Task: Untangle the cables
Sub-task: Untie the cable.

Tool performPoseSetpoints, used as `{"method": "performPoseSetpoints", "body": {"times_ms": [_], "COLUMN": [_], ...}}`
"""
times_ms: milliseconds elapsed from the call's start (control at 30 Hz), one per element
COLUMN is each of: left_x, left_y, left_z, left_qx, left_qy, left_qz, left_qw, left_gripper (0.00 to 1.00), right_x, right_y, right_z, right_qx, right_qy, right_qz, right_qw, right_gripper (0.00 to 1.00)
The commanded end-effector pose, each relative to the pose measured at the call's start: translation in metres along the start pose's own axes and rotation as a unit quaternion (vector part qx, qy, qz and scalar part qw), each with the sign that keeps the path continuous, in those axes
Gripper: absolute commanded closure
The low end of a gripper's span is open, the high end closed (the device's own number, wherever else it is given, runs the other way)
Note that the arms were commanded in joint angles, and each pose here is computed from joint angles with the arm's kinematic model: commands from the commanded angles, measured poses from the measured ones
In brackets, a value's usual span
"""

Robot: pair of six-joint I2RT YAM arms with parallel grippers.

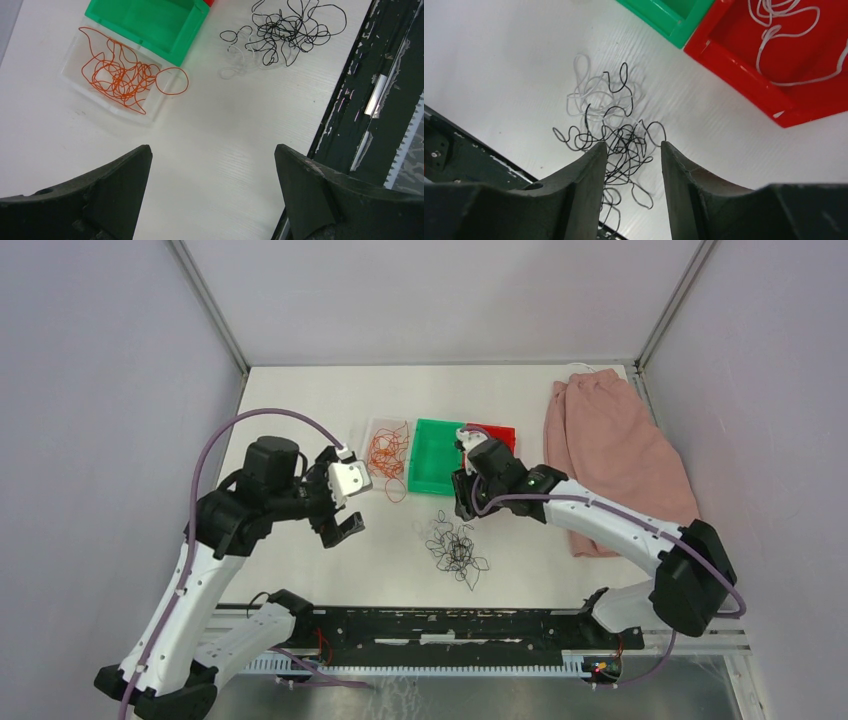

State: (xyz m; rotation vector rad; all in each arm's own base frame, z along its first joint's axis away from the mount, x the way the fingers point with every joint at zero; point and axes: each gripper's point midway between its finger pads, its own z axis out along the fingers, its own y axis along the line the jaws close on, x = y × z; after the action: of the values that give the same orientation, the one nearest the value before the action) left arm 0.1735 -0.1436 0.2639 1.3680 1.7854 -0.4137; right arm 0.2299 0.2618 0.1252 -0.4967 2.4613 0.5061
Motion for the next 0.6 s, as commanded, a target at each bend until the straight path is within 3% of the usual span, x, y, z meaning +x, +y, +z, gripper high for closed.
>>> {"method": "performPoseSetpoints", "body": {"times_ms": [0, 100, 333, 433, 567], "left_x": [-0.013, -0.014, -0.022, -0.026, -0.028], "left_y": [-0.001, 0.001, 0.009, 0.009, 0.007], "left_z": [-0.003, -0.004, -0.012, -0.012, -0.012], "left_qx": [0.002, -0.005, -0.036, -0.034, -0.028], "left_qy": [-0.030, -0.031, -0.047, -0.052, -0.055], "left_qz": [0.012, 0.012, 0.026, 0.021, 0.016], "left_qw": [0.999, 0.999, 0.998, 0.998, 0.998], "left_gripper": [0.01, 0.01, 0.00, 0.02, 0.05], "right_x": [-0.007, 0.009, 0.028, 0.030, 0.024], "right_y": [0.002, 0.002, -0.006, -0.008, 0.002], "right_z": [0.020, 0.045, 0.072, 0.077, 0.071], "right_qx": [-0.033, -0.038, -0.037, -0.034, -0.059], "right_qy": [0.035, 0.092, 0.127, 0.127, 0.105], "right_qz": [-0.066, -0.083, -0.105, -0.105, -0.100], "right_qw": [0.997, 0.992, 0.986, 0.986, 0.988], "right_gripper": [0.50, 0.52, 0.54, 0.61, 0.80]}}
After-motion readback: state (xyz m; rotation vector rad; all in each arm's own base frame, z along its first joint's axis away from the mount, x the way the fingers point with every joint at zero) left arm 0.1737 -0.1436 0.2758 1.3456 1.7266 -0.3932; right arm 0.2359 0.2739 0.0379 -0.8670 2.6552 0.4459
